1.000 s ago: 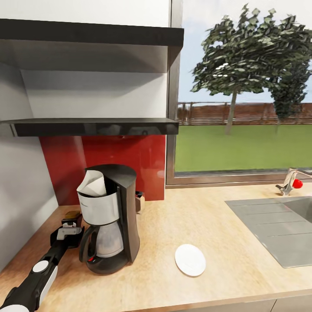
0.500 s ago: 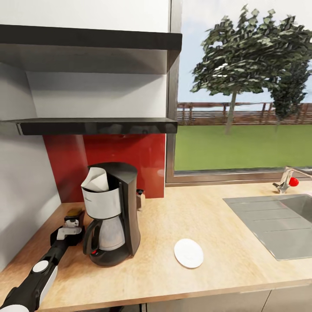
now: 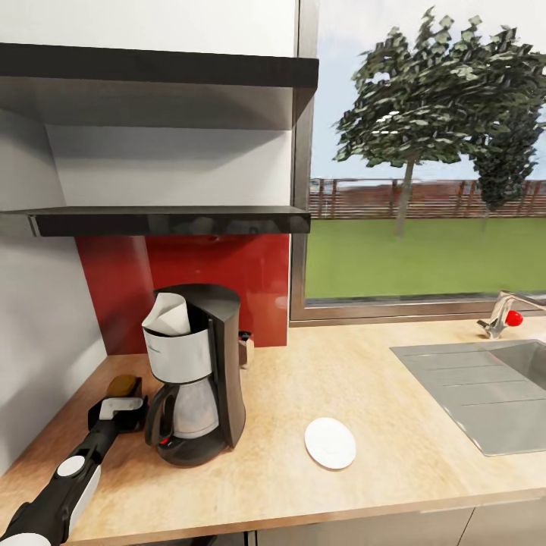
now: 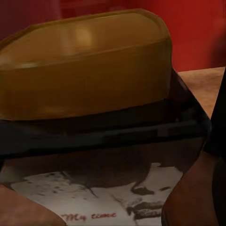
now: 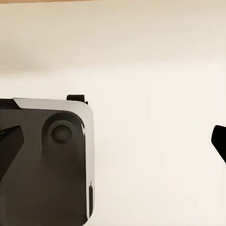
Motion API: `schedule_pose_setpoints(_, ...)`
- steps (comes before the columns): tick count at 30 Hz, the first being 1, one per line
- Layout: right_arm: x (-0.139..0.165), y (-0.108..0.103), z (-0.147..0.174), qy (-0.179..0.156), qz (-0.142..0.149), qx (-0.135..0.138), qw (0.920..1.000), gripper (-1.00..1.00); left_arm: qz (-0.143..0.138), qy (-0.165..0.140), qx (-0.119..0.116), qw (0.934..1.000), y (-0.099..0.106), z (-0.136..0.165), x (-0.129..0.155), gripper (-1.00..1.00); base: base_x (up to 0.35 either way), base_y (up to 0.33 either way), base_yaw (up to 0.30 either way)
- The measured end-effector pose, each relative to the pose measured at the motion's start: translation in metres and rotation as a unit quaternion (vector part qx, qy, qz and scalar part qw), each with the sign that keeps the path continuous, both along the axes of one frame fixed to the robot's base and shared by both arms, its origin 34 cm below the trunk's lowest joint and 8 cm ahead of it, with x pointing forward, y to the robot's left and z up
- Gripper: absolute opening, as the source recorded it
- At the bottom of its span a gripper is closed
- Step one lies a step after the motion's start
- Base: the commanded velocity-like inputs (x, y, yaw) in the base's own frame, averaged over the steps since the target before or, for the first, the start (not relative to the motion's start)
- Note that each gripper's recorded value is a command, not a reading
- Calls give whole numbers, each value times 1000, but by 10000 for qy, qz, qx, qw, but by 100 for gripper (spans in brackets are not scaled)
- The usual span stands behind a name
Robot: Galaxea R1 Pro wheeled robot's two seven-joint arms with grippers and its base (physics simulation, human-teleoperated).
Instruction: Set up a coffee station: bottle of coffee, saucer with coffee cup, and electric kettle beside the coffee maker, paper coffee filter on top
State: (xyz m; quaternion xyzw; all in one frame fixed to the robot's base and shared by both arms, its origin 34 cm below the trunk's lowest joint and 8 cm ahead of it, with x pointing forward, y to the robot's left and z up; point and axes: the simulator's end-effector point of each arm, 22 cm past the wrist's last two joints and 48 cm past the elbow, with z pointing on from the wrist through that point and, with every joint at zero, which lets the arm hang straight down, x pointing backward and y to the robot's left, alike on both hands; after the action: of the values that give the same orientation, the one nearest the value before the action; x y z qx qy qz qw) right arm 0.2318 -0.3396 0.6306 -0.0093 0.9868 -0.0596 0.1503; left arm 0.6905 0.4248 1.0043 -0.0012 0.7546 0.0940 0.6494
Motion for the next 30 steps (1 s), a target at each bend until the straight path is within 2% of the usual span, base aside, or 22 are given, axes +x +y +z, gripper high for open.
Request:
schedule_pose_setpoints(18,0,0,0,-3,-2,1,10000,100,-1,-6,3,10000,0,1,0,100,-8,0,0)
schedule_pose_setpoints(30,1,1,0,-4,3,9,10000,100,-3,-35,11,10000,0,3,1,100,-301,5,0)
